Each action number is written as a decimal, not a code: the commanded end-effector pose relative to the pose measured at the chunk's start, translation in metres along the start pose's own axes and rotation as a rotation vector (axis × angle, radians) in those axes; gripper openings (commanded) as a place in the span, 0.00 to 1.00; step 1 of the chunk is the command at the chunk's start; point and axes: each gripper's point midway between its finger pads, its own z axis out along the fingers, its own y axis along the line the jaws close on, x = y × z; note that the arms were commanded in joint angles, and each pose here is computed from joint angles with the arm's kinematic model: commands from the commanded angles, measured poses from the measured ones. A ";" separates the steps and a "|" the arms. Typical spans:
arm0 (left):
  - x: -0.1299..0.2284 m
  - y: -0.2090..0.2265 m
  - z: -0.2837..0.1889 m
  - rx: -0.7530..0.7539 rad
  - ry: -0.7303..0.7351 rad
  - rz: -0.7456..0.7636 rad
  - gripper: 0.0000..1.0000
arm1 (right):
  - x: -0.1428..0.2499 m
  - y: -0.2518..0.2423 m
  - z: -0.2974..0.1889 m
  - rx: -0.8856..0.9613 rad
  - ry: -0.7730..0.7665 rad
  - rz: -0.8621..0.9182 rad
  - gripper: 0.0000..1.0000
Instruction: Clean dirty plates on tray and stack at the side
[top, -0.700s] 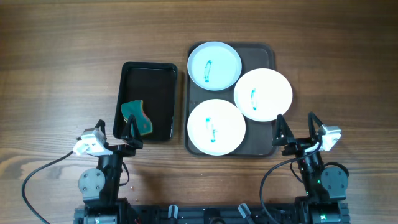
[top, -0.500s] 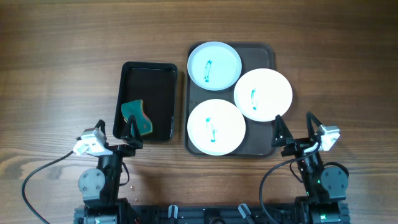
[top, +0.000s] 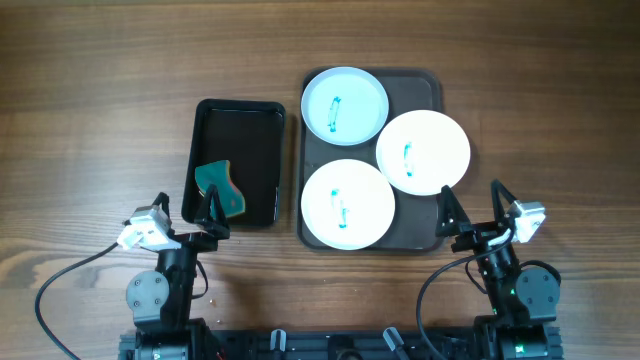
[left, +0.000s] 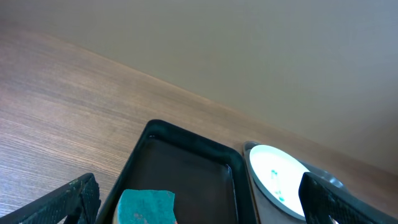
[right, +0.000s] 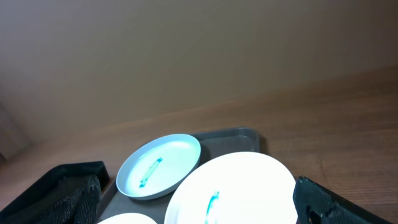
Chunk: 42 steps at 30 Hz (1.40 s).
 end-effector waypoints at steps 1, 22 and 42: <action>0.002 0.001 0.000 -0.005 0.003 -0.005 1.00 | -0.001 0.002 0.000 -0.015 -0.008 0.002 1.00; 0.000 -0.002 0.000 0.008 -0.001 -0.019 1.00 | -0.001 0.002 0.000 -0.015 -0.008 0.002 1.00; -0.070 -0.070 -0.019 0.235 -0.044 0.005 1.00 | -0.102 0.079 -0.026 -0.289 -0.145 -0.149 1.00</action>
